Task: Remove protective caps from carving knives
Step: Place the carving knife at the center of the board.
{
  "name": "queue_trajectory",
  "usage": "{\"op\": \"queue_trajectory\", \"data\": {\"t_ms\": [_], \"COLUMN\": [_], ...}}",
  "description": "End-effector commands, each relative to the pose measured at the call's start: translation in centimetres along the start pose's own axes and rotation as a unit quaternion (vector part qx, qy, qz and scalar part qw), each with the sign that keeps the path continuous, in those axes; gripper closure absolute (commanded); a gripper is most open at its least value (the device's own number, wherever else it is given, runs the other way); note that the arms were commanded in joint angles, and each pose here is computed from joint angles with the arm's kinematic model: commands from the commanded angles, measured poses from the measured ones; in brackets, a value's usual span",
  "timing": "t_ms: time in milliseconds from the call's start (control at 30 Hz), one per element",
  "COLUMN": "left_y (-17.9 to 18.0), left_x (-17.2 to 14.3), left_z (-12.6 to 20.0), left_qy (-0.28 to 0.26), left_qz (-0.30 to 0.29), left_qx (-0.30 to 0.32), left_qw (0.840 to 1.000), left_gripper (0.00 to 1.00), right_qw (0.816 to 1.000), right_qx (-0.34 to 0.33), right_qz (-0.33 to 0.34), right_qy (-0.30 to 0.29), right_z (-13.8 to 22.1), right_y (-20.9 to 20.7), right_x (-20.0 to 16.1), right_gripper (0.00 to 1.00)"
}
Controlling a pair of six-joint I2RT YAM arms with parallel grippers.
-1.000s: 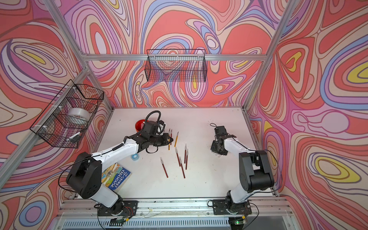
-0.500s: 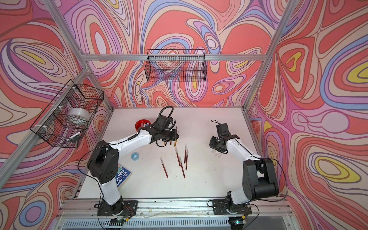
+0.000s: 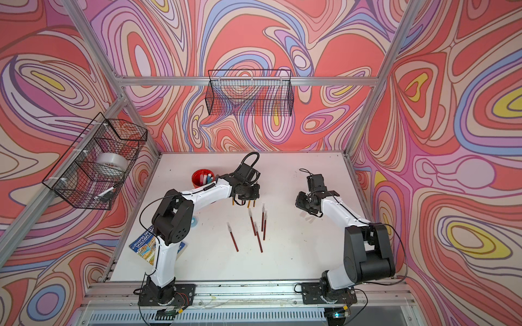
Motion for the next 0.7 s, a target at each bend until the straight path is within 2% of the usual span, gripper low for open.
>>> {"op": "queue_trajectory", "data": {"t_ms": [0, 400, 667], "left_y": [0.4, 1.5, 2.1], "left_x": [-0.2, 0.6, 0.3], "left_z": [-1.3, -4.3, -5.4], "left_qy": [0.013, 0.022, 0.028], "left_qz": [-0.004, -0.011, -0.011], "left_qx": [0.024, 0.083, 0.095], "left_qw": [1.000, 0.996, 0.995], "left_gripper": [0.94, 0.87, 0.72], "right_qw": [1.000, 1.000, 1.000], "right_qx": [0.007, 0.010, 0.012], "right_qz": [-0.003, -0.006, -0.006], "right_qy": [0.002, 0.010, 0.011], "right_z": [-0.5, -1.5, -1.4], "right_y": [0.0, -0.2, -0.1], "right_x": [0.0, -0.4, -0.3], "right_gripper": [0.80, 0.79, 0.79]}}
Point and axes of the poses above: each gripper's point midway between its finger pads, its own z axis back along the fingers, its own y axis along the line the jaws close on, x = y × z, the point moved 5 cm from there along z, back along the fingers, and after that the axes turned 1 degree about z, right-handed, at the moved point
